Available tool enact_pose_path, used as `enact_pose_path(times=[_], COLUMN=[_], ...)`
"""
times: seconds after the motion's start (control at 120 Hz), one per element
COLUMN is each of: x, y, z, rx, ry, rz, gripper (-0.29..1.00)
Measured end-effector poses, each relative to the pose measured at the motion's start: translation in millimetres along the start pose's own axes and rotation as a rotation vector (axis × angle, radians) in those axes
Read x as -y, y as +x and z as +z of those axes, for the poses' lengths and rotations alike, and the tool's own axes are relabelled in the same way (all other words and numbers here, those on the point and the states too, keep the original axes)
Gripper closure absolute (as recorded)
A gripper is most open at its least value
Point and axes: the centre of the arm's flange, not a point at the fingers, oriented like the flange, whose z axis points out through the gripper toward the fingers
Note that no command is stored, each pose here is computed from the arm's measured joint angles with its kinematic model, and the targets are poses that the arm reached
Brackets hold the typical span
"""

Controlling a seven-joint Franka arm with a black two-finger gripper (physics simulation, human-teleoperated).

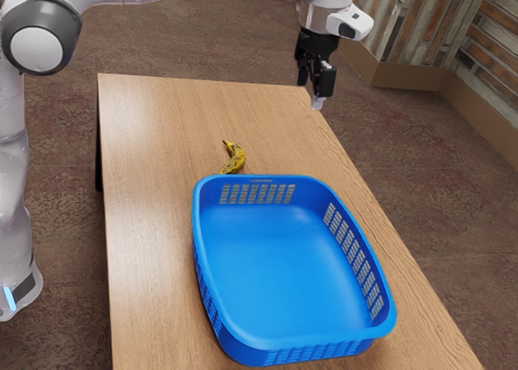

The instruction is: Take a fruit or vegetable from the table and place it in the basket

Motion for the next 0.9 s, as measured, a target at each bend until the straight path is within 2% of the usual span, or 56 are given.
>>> enact_pose_path(times=[0.3, 0.508, 0.625, 0.9], x=[17.4, 16.2, 22.0, 59.5], y=[-1.9, -9.8, -15.4, -17.6], z=[7.0, 80.5, 117.9, 149.7], rx=[0.038, 0.205, 0.254, 0.257], ry=[-0.015, -0.024, -0.029, 0.014], rz=[-0.02, 0.033, 0.066, 0.17], gripper=[0.01, 0.01, 0.01, 0.01])
